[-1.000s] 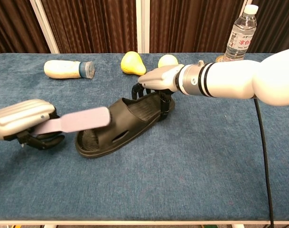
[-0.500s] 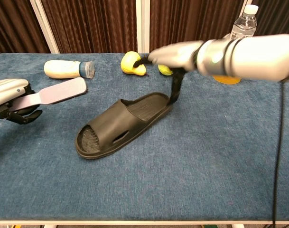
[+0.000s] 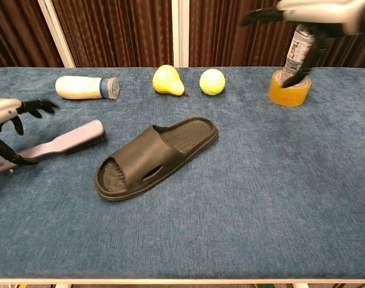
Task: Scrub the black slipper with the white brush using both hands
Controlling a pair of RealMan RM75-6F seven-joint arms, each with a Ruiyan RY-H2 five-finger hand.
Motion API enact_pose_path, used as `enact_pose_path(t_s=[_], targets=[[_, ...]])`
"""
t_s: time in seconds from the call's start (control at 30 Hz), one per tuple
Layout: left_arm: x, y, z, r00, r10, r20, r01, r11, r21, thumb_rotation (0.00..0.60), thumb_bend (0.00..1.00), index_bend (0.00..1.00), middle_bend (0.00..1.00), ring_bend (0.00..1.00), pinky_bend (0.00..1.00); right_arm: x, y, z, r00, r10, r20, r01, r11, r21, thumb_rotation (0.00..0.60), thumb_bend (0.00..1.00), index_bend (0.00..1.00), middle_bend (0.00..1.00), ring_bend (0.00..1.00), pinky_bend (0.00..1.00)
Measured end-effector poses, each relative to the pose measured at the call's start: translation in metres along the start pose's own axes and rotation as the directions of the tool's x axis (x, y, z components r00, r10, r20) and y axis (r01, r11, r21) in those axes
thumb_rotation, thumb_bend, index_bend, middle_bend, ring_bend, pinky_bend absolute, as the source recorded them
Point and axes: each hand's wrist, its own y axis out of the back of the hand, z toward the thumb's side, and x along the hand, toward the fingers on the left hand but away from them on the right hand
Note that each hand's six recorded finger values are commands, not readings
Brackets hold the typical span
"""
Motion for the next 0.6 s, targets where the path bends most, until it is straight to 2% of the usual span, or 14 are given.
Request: enact_pose_path(t_s=[0.07,0.2,0.33,0.47,0.6], targets=[[-0.005,0.008,-0.002,1.000,0.031,-0.002,-0.031,0.999,-0.023,0.508,0.14,0.10,0.18,0.17,0.34,0.014,0.000,-0.014,1.000,-0.007,0.029,0.008,1.000,-0.007,0.600,0.00,0.00,0.00,0.00,0.00],[-0.026,0.030,-0.016,0.995,0.099,-0.028,-0.100,0.993,-0.065,0.599,0.14,0.12,0.19,0.17,0.33,0.047,0.001,-0.043,0.995,-0.028,0.095,0.030,0.999,-0.017,0.600,0.03,0.00,0.00,0.00,0.00],[-0.062,0.057,-0.048,0.976,0.176,-0.129,-0.187,0.980,-0.073,0.600,0.14,0.16,0.20,0.17,0.33,0.084,-0.001,-0.066,0.982,-0.087,0.166,0.093,0.995,-0.030,0.600,0.07,0.00,0.06,0.00,0.01],[-0.100,0.075,-0.077,0.942,0.236,-0.237,-0.252,0.967,-0.039,0.600,0.13,0.17,0.21,0.17,0.32,0.138,-0.009,-0.092,0.949,-0.162,0.269,0.178,0.983,-0.035,0.600,0.08,0.00,0.10,0.01,0.06],[-0.133,0.081,-0.087,0.912,0.276,-0.304,-0.283,0.959,0.023,0.600,0.14,0.18,0.21,0.17,0.30,0.191,-0.022,-0.107,0.911,-0.214,0.353,0.241,0.970,-0.036,0.600,0.09,0.00,0.11,0.01,0.06]])
